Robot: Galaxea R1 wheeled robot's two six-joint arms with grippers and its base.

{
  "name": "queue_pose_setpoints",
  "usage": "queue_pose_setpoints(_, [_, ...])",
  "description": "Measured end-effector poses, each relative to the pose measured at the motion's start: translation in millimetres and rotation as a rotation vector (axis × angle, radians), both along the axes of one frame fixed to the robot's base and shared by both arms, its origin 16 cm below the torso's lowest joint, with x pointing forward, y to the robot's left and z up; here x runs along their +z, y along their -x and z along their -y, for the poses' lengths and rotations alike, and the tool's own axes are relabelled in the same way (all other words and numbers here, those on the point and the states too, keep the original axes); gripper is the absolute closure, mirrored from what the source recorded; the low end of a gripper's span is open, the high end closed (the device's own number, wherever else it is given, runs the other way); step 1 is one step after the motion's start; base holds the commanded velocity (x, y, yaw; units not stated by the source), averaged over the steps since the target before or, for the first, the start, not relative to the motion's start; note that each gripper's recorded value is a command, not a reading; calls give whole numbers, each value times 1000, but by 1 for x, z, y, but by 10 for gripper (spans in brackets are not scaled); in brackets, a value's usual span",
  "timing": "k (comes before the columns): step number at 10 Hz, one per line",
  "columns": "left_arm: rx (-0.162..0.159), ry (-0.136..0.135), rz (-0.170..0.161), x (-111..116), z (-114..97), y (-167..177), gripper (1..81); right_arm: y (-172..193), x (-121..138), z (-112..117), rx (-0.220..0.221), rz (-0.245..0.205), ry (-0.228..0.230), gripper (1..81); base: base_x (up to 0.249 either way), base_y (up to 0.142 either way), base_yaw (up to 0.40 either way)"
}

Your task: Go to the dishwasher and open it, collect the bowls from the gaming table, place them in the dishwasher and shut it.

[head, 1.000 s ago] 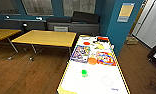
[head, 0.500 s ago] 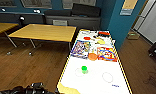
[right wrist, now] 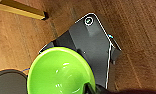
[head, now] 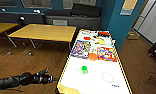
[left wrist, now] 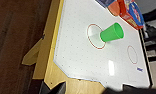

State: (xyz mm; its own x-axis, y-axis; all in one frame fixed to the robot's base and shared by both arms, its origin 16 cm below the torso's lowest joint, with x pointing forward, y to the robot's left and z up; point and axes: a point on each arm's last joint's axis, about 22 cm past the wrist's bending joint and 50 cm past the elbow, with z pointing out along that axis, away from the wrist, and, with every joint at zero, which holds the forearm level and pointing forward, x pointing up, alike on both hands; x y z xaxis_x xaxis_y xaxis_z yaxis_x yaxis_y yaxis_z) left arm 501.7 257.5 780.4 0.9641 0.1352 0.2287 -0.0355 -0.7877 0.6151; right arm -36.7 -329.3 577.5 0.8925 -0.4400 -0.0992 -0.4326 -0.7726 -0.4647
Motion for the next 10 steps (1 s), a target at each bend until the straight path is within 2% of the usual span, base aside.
queue_pose_setpoints(1, [35,0,-2,0,2,-19,10,-6,-1,0,-2,7,0,811,0,0,0])
queue_pose_setpoints(3, [36,24,-3,-5,32,-42,10,-15,-3,0,1,13,-3,811,0,0,0])
queue_pose_setpoints(6, [27,41,-17,-19,72,-60,10,-25,-5,0,1,24,-4,811,0,0,0])
queue_pose_setpoints(8, [22,52,-3,-15,89,-73,10,-25,-5,-1,1,23,-5,811,0,0,0])
queue_pose_setpoints(10, [45,52,-18,-22,96,-83,10,-31,-6,-1,-3,34,-5,811,0,0,0])
